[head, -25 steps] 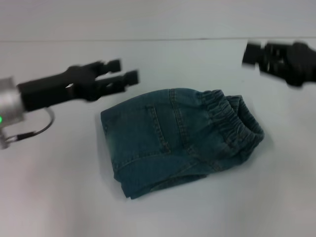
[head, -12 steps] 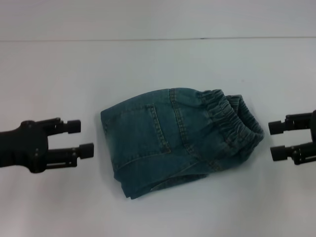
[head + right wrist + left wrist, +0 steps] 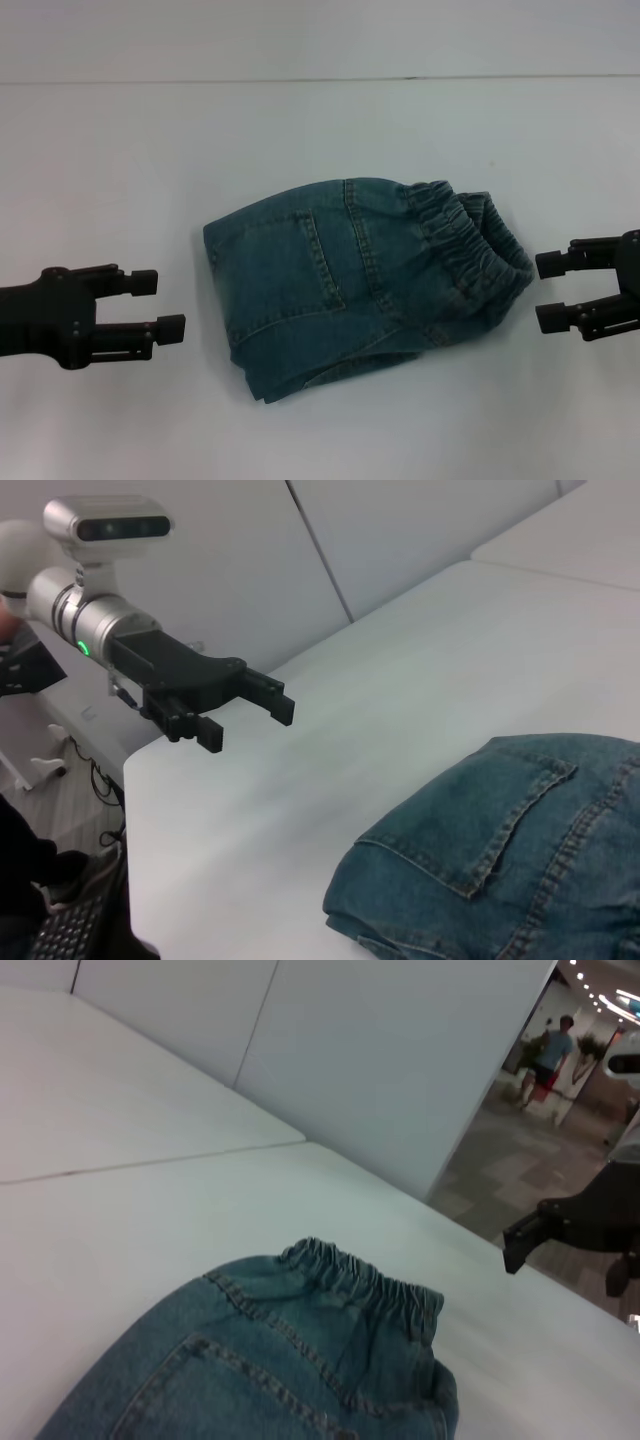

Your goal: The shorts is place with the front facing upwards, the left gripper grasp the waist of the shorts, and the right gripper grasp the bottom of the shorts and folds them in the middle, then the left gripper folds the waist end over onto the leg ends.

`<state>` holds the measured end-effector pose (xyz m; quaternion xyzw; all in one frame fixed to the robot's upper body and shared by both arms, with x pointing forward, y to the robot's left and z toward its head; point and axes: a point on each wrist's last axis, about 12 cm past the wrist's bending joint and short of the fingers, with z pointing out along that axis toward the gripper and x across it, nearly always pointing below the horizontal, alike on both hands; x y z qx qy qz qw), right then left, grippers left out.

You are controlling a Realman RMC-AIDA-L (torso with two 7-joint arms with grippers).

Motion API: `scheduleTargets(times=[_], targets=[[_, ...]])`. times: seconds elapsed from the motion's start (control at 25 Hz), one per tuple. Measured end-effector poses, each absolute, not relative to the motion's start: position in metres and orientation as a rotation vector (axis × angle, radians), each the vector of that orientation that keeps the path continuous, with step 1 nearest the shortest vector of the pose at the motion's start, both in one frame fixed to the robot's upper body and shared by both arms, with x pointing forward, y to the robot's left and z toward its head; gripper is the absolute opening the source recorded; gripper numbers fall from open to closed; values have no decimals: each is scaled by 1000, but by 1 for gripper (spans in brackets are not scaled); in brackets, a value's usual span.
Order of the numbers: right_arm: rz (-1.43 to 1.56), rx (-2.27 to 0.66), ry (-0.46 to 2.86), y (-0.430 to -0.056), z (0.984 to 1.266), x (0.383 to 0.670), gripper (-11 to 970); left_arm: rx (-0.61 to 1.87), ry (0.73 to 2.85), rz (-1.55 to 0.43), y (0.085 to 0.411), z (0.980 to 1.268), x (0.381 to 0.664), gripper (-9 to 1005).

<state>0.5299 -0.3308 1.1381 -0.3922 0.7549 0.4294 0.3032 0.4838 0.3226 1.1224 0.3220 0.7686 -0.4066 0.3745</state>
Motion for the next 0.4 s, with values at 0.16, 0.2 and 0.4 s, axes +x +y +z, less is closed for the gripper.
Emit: scheduleTargets(times=[0.16, 0.2, 0.4], targets=[[1129, -1029, 2007, -331, 1136, 530, 920, 835, 1980, -1047, 322, 1122, 483, 828], [1127, -1028, 2008, -331, 1136, 530, 920, 836, 1986, -1048, 322, 1122, 483, 828], [1129, -1023, 2008, -329, 1134, 530, 920, 837, 1996, -1060, 320, 1122, 484, 828]])
